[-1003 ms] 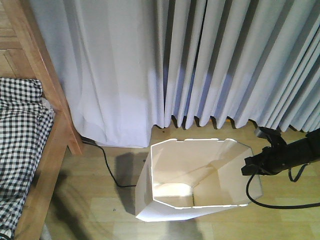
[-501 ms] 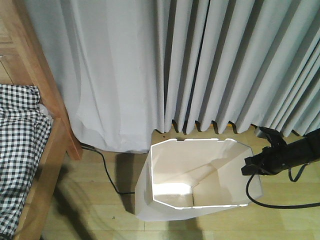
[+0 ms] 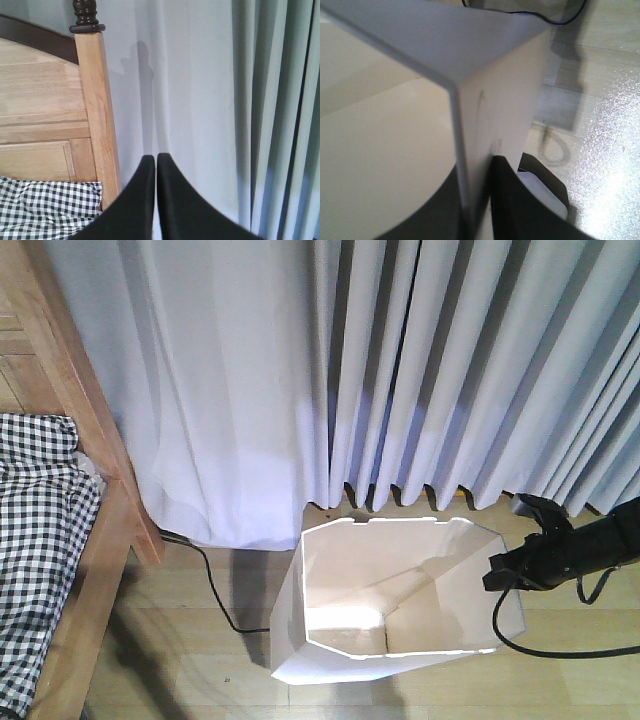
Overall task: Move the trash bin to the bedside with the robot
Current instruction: 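Carry the bin in the right gripper toward the curtains beside the bed, then lower the bin with the right gripper onto the floor by the bed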
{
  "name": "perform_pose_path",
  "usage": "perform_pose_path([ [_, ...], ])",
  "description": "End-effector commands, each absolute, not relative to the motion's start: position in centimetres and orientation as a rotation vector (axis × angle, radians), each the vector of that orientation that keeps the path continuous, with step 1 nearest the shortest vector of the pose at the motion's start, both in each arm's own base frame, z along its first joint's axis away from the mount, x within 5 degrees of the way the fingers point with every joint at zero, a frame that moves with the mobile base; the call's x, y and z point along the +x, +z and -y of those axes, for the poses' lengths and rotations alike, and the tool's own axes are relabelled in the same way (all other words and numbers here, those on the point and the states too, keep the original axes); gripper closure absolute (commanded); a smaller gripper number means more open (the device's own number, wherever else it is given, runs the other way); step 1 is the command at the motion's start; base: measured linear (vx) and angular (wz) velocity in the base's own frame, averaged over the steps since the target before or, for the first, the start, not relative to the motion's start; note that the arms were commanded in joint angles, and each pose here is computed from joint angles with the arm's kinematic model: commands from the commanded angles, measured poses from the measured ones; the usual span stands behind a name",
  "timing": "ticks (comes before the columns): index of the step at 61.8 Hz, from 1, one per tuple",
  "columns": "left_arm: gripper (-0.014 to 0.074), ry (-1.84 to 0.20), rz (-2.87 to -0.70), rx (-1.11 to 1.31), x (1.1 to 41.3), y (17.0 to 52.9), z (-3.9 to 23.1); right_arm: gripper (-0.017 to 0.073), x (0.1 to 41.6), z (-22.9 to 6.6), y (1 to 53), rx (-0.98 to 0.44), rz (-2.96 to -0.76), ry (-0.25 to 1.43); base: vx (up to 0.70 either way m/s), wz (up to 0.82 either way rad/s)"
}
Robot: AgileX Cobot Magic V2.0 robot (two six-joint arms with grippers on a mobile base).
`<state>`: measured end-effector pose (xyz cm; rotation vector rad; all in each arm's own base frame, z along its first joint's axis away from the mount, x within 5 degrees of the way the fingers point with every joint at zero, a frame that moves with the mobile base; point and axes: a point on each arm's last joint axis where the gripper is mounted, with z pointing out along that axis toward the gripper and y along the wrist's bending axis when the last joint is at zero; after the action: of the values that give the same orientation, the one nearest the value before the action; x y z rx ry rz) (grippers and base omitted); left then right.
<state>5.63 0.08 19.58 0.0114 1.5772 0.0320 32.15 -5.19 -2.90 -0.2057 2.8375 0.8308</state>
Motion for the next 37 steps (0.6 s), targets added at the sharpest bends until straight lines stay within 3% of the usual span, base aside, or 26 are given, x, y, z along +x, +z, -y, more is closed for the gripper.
perform_pose_path([
  [1, 0.06, 0.007, -1.507, 0.0, 5.61, 19.91, -0.03, 0.0564, 33.24, 3.96, 1.02, -0.2, -2.666, 1.106, 0.0, 0.0],
  [30, 0.06, 0.007, -1.507, 0.0, 5.61, 19.91, -0.03, 0.0564, 33.25, 3.96, 1.02, -0.198, -2.665, 1.106, 0.0, 0.0],
  [37, 0.06, 0.007, -1.507, 0.0, 5.61, 19.91, -0.03, 0.0564, 33.6, 3.91, 1.17, -0.103, -2.644, 1.123, 0.0, 0.0],
])
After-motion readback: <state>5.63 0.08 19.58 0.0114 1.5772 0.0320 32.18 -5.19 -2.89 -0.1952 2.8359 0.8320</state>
